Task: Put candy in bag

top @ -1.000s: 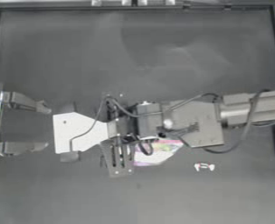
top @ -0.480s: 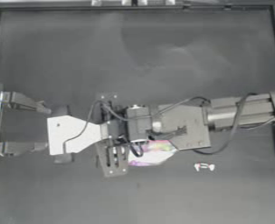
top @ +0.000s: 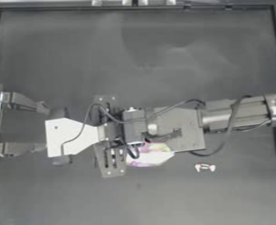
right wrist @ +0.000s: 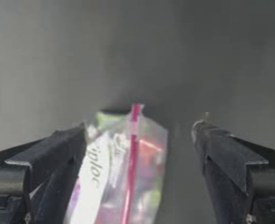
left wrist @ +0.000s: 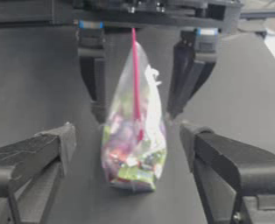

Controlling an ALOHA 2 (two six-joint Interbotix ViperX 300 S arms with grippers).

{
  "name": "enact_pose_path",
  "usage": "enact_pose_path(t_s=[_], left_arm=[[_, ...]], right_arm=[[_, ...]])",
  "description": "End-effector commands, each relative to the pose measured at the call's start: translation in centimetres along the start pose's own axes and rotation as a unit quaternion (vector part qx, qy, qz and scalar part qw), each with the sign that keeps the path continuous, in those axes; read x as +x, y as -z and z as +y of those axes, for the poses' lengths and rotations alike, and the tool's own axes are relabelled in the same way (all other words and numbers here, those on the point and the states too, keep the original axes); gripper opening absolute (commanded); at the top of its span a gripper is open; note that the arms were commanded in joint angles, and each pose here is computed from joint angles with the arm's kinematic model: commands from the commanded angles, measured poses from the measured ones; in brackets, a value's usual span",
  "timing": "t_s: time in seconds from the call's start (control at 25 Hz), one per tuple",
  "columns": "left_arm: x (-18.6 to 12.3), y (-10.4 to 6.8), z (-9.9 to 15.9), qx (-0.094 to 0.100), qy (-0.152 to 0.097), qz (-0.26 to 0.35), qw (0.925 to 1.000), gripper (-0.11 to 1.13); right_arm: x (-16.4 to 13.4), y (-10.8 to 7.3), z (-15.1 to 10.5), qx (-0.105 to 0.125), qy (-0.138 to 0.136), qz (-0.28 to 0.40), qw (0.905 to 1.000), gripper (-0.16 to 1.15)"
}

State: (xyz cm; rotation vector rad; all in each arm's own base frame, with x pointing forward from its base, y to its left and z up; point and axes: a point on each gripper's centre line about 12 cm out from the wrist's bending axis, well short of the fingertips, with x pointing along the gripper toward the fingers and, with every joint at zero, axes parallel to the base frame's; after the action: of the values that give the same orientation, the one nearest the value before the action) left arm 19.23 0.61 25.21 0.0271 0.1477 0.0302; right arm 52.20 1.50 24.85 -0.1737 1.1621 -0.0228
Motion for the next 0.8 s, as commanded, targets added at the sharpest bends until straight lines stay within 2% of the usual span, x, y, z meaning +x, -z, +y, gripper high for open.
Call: enact_pose_path(t_s=[0.04, 0.8], left_arm=[[0.4, -0.1, 0.0, -0.002, -0.001, 0.005, 1.0000, 1.01], [0.4, 0.0, 0.0, -0.002, -0.001, 0.009, 1.0000, 1.01]], right_arm=[[-1.8, -0.9, -0.3, 0.001, 0.004, -0.025, 0.9997, 0.99], [-0.8, -1.0, -0.1, -0.009, 0.001, -0.011, 0.9999, 0.99]])
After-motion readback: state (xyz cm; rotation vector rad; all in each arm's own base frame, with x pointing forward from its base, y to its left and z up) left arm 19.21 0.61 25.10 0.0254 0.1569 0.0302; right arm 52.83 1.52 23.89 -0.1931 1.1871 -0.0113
